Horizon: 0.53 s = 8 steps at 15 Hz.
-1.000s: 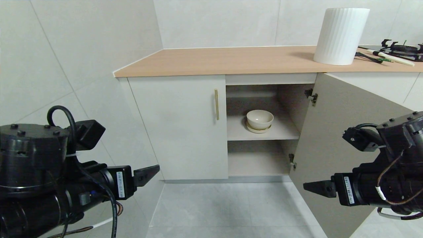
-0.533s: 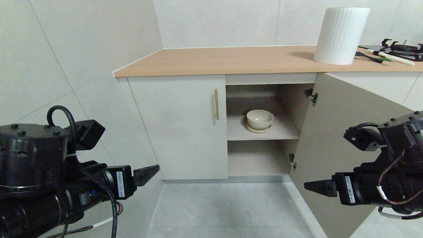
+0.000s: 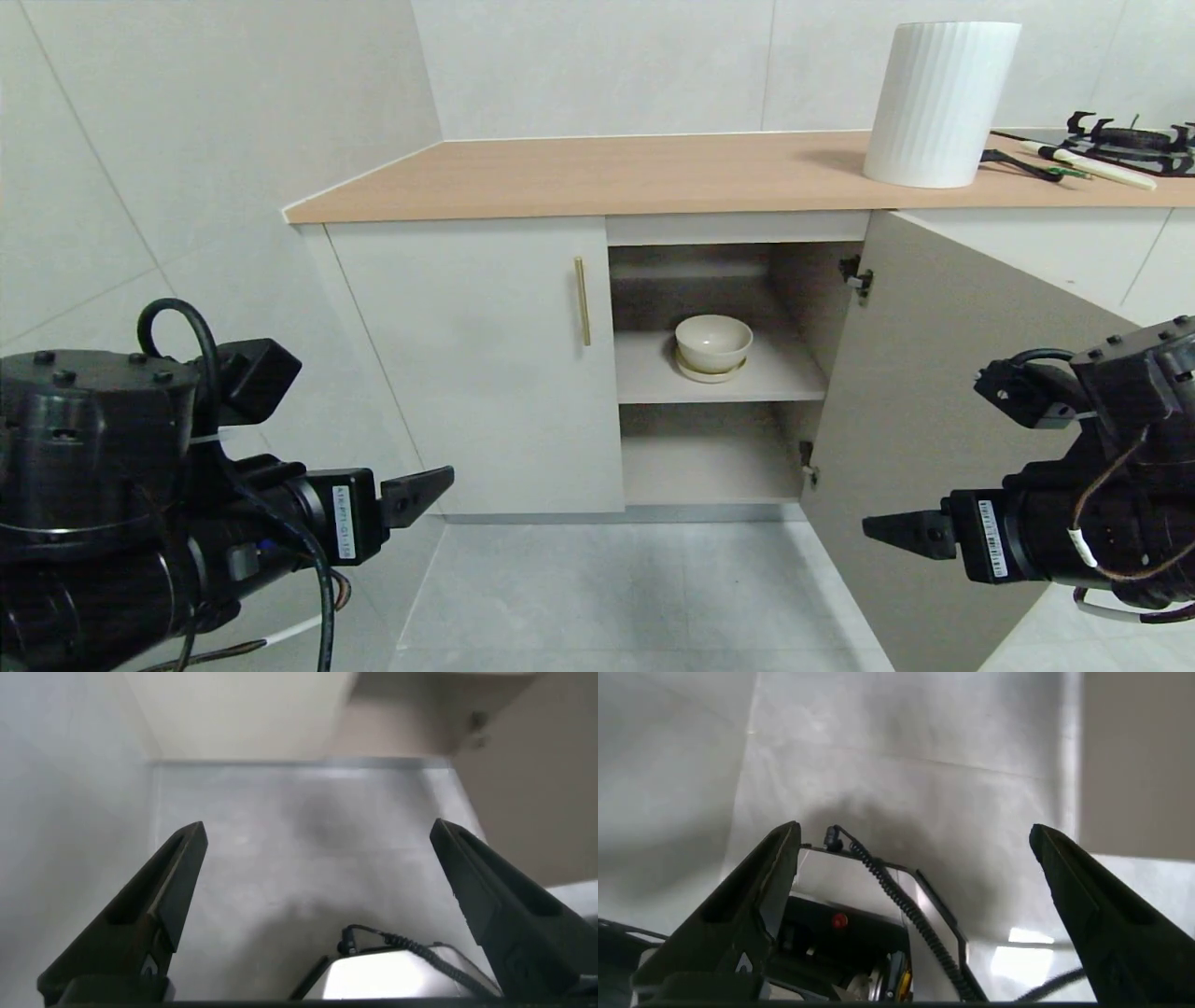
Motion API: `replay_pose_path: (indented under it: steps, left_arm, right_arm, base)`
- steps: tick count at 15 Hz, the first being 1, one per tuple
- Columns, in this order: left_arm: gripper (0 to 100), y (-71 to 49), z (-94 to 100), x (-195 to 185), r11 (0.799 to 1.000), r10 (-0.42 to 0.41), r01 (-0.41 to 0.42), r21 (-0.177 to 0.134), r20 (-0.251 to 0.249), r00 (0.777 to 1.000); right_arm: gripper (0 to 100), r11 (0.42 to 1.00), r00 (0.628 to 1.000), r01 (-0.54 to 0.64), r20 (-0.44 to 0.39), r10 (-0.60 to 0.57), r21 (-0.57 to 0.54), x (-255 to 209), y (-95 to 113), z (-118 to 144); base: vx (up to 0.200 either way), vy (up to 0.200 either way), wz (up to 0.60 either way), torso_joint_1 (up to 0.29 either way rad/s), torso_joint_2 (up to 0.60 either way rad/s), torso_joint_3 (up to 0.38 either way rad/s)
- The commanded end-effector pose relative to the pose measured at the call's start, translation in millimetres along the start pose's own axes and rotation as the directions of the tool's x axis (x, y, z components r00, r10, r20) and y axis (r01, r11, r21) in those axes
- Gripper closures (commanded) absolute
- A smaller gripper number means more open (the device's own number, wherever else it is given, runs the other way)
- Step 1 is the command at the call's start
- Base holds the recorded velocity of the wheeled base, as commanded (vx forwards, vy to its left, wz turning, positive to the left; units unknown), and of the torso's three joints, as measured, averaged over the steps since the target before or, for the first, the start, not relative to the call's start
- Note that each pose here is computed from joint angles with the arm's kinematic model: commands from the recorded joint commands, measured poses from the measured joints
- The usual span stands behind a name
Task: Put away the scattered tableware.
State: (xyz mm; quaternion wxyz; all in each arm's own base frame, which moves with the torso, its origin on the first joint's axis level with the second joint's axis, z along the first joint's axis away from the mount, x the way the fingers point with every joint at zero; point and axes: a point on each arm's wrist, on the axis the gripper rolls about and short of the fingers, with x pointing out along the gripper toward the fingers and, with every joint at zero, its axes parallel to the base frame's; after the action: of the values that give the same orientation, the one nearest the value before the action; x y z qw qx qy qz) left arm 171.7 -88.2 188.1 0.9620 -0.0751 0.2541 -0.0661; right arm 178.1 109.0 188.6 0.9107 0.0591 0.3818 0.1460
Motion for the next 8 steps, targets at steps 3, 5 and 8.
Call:
replay_pose_path:
  steps: [3, 5, 8]
  left_arm:
    - [0, 0.0, -0.2, 0.4, 1.0, 0.0, 0.0, 0.0, -0.002, 1.0]
    - [0, 0.0, -0.2, 0.4, 1.0, 0.0, 0.0, 0.001, -0.002, 1.0]
    - [0, 0.1, -0.6, 0.4, 1.0, 0.0, 0.0, 0.002, -0.003, 1.0]
  right_arm:
    - [0, 1.0, 1.0, 0.014, -0.027, -0.014, -0.01, -0.8, -1.2, -1.9]
    - [0, 0.999, 0.998, 0.022, -0.051, -0.024, -0.026, -1.5, -2.3, -4.2]
    - [0, 0.993, 0.993, 0.036, -0.104, -0.048, -0.11, -19.6, -7.9, -12.5]
  base:
    - [0.0, -0.2, 0.0, 0.007, 0.0, -0.002]
    - [0.0, -0.2, 0.0, 0.0, 0.01, 0.014]
    - [0.0, -0.067, 0.0, 0.002, 0.0, 0.001]
